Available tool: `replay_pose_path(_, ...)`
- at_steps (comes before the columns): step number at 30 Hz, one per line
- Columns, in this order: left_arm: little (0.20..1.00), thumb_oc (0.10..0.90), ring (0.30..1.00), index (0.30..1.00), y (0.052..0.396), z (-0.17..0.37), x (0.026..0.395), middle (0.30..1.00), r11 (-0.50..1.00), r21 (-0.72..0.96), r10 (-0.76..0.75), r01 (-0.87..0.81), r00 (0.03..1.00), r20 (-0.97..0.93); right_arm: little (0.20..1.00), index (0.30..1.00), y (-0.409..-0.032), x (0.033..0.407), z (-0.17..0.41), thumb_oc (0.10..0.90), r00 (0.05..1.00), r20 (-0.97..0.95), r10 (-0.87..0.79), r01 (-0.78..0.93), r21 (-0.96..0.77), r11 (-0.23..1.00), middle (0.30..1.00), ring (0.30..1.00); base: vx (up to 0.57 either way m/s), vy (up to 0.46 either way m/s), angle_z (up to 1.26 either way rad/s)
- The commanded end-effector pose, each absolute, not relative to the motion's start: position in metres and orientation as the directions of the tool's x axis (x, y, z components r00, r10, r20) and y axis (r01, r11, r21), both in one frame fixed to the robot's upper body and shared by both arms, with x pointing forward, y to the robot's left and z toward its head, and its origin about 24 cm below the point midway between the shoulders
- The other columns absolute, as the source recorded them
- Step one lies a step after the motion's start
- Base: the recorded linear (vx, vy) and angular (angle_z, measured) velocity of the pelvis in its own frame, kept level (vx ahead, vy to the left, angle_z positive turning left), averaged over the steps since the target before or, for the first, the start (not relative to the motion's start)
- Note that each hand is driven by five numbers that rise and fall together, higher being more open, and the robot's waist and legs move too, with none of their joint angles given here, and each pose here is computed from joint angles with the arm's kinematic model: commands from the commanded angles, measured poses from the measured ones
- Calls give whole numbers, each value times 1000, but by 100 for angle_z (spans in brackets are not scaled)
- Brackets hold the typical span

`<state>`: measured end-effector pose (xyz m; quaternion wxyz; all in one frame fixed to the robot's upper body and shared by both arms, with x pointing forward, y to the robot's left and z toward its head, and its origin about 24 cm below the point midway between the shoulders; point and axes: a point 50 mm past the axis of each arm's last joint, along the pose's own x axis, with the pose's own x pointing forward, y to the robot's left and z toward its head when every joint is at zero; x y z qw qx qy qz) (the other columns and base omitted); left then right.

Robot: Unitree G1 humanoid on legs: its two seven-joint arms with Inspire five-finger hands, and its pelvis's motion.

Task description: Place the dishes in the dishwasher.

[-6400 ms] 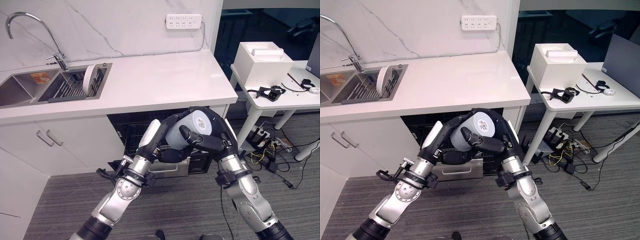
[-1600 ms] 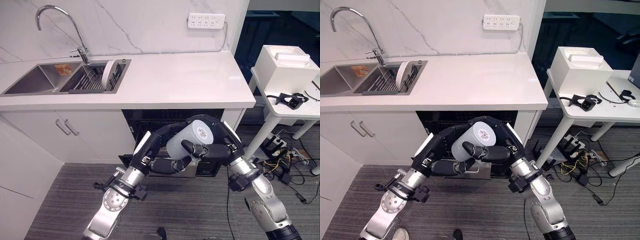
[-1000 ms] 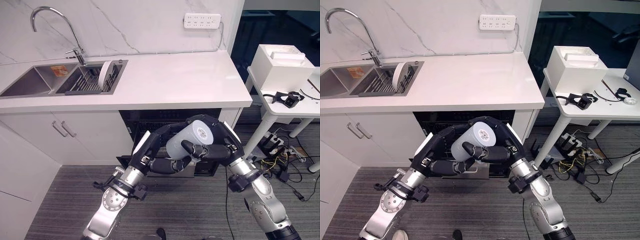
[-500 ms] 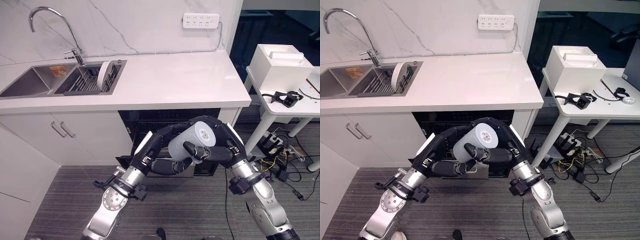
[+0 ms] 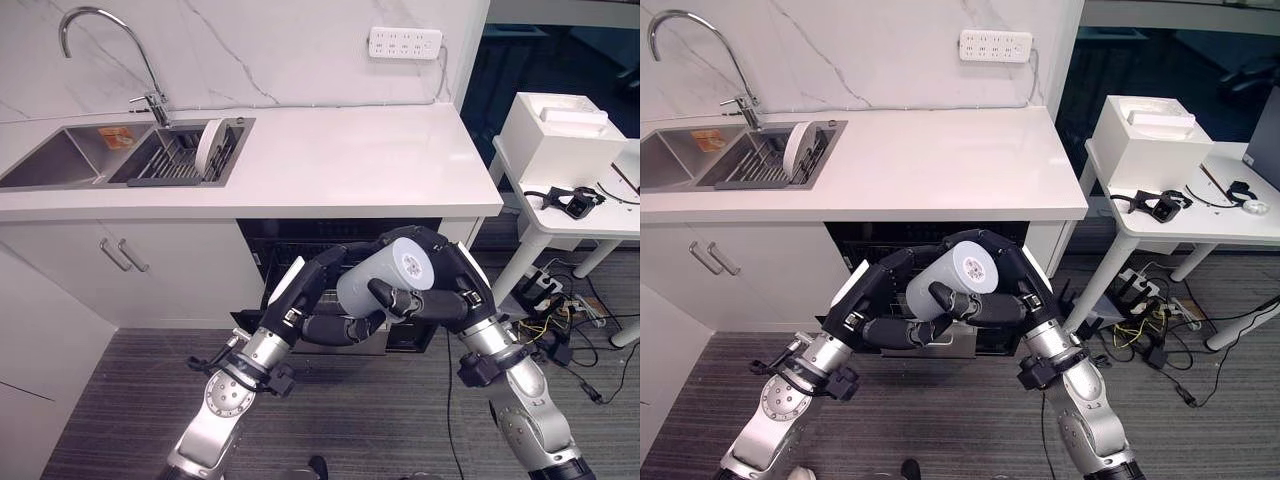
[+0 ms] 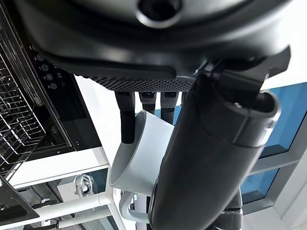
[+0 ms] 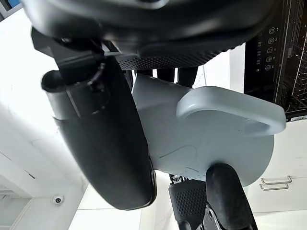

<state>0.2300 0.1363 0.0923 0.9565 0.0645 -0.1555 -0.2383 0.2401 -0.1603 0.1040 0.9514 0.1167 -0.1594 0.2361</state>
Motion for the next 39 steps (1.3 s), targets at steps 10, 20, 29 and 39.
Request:
replay_pose_path(10, 900, 800, 900, 900, 204, 133, 242, 900, 979, 199, -144, 54, 871, 470, 300, 300, -253, 223, 165, 400, 700, 701, -134, -62, 247, 967, 300, 300, 3, 0, -7)
replay_pose_path(20, 900, 800, 900, 900, 206, 134, 243, 900, 973, 228, -140, 36, 875, 463, 300, 300, -261, 219, 168, 400, 704, 696, -142, -37, 236, 971, 300, 300, 3, -1, -1)
replay_pose_path(29, 900, 800, 900, 900, 201, 132, 244, 900, 974, 223, -146, 46, 878, 457, 300, 300, -240, 230, 160, 400, 759, 651, -8, -180, 221, 959, 300, 300, 0, 0, 0)
replay_pose_path(39, 900, 800, 900, 900, 198, 128, 242, 900, 978, 202, -138, 49, 881, 453, 300, 300, -203, 239, 143, 400, 785, 585, 203, -388, 210, 897, 300, 300, 1, -8, 2)
